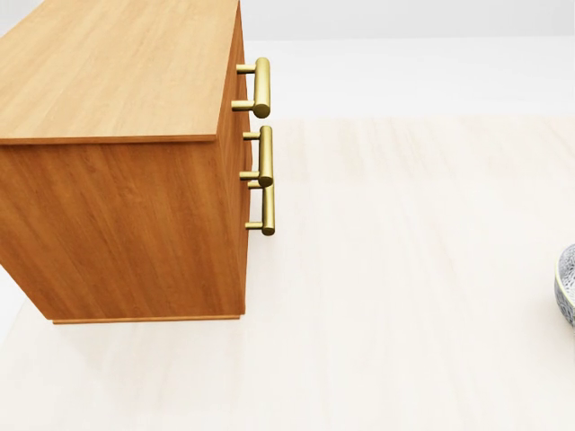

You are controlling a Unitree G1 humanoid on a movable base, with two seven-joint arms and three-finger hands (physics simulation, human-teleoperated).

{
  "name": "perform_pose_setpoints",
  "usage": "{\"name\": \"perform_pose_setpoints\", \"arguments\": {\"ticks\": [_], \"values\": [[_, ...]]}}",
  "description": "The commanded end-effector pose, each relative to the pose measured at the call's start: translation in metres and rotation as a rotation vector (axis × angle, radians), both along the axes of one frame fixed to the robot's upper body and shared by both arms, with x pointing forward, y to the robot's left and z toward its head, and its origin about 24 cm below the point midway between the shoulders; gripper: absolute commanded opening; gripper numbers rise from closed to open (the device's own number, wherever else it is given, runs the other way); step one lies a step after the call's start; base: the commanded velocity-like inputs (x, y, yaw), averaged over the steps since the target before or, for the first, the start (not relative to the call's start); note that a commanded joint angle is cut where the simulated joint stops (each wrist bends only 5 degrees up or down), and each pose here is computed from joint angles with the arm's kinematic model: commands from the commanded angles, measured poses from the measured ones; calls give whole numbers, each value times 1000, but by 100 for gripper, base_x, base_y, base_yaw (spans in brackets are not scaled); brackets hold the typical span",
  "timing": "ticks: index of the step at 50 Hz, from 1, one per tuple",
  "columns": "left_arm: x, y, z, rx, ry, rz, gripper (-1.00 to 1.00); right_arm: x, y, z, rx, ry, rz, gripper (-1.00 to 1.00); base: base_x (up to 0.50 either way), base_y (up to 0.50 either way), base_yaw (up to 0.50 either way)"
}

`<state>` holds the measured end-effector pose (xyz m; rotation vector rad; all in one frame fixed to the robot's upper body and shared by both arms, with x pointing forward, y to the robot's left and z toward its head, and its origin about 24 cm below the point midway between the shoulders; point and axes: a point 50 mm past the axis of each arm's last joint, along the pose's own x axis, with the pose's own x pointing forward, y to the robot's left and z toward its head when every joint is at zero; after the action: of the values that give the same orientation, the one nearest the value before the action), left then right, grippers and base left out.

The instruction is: Put the bowl on top of the cabinet.

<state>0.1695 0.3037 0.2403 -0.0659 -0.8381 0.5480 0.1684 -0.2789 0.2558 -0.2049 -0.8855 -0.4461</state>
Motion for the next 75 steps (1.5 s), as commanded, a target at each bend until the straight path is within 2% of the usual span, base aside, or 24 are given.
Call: {"name": "perform_pose_setpoints", "arguments": {"ticks": [1,3,4,5,6,13,34,41,50,66,75], "values": [[0,0,1,4,-2,1,100,69,-29,1,-219,303,-120,100,0,0,0],[-1,1,2,2,-9,4,100,81,-30,-4,-288,390,-129,100,0,0,0],[1,0,1,5,-1,6,100,158,-86,-37,-1028,1352,-489,100,0,0,0],[2,0,1,4,0,8,100,170,-106,-37,-946,1481,-598,100,0,0,0],[1,1,2,4,-1,9,100,171,-111,-37,-938,1516,-644,100,0,0,0],[1,1,2,3,-4,10,100,173,-115,-31,-931,1581,-713,100,0,0,0],[0,4,2,-3,-4,16,100,159,-133,-42,-925,1708,-742,100,0,0,0],[0,3,2,-1,-4,14,100,153,-137,-61,-901,1746,-708,100,0,0,0],[-1,3,2,1,-6,14,100,156,-134,-60,-900,1735,-699,100,0,0,0],[0,3,0,-3,6,15,100,162,-122,-85,-901,1760,-611,100,0,0,0],[0,3,-1,-2,8,14,100,162,-116,-97,-892,1803,-529,100,0,0,0]]}}
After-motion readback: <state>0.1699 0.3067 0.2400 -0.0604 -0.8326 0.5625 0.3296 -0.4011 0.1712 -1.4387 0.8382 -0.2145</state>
